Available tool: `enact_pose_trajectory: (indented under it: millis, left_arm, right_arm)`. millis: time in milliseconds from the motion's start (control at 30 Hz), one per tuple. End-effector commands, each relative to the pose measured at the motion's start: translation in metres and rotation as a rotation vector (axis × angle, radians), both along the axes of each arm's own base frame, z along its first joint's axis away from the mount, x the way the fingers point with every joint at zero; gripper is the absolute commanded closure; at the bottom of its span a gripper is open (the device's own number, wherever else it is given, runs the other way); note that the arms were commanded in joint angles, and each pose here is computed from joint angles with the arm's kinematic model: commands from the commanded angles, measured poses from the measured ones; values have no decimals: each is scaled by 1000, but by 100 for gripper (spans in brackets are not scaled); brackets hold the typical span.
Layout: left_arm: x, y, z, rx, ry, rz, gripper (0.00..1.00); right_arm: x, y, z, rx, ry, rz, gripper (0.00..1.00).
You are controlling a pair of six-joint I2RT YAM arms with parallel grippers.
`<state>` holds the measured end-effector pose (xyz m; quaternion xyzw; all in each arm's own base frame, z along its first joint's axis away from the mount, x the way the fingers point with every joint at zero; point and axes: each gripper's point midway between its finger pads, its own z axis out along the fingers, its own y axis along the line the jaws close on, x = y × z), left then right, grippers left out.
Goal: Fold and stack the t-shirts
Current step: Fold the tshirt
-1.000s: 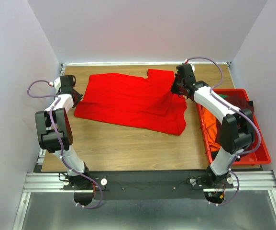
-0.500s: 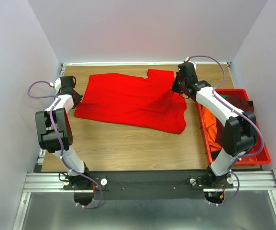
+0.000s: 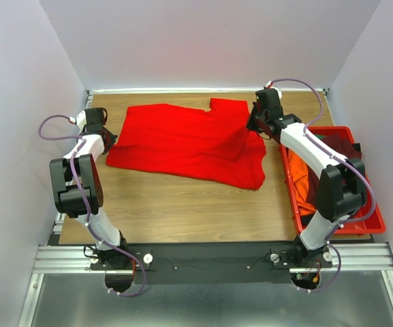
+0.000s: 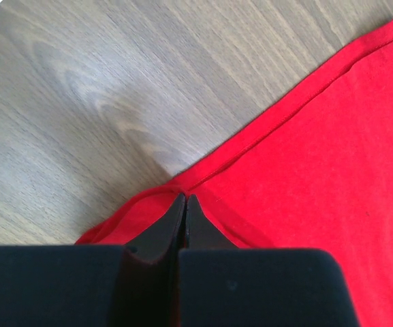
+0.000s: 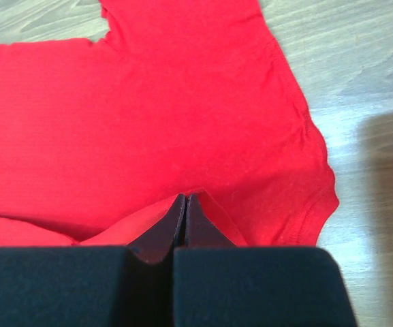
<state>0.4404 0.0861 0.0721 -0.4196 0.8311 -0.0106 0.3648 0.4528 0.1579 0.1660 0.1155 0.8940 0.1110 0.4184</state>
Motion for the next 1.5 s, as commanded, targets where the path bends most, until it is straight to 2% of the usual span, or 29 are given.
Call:
enact_pose_trajectory:
  millis: [0,400,500,533,567,633,667,767,800,867,933,967,1000,1167,1300,1467]
  left_arm:
    - [1,11,20,39,-33,21,97]
    - [17,1,6,2,-39,-53,97]
    - [22,0,8,-1,-51,-70,89]
    - [24,0,7,0,-51,-75,83]
    - [29,0,11,5,-67,-90,73]
    - [34,-1,14,10,-70,-113,61]
    - [39,0,22,21,-84,-121,54]
    - [39,1,40,33,-109,-122,43]
    - [35,-1,51,32,-128,-118,42]
    - [19,-4,50,16,-116,-87,43]
    - [4,-12,67,-10,-170,-37,43]
    - [-11,-23,50,-17,-141,-37,43]
    - [-15,-29,63,-25,-193,-18,44]
    - [-43,-65,31,-60,-171,-38,46]
    - [-47,-95,26,-78,-186,-105,46]
    - [-50,-104,34,-66,-214,-144,46]
  right_arm:
    - [5,-15,-15,-38,21,-40,100]
    - [9,-13,-35,-44,63,-36,100]
    - [12,-12,-39,-42,72,-33,100]
    - [14,-11,-46,-45,84,-34,100]
    - [19,-10,-43,-44,74,-36,97]
    - [24,-11,-47,-44,81,-38,92]
    - [26,-12,-55,-42,98,-36,83]
    - [34,-11,-56,-39,99,-25,63]
    - [35,-12,-51,-37,88,-24,52]
    - [32,-10,-47,-26,83,-14,38]
    - [20,-8,-50,-10,104,5,32]
    - [13,-4,-52,7,114,14,32]
    - [7,-2,-43,16,99,18,32]
    - [-41,15,-73,-15,152,58,32]
    - [-55,22,-95,-10,189,64,35]
    - [-58,37,-115,2,215,84,37]
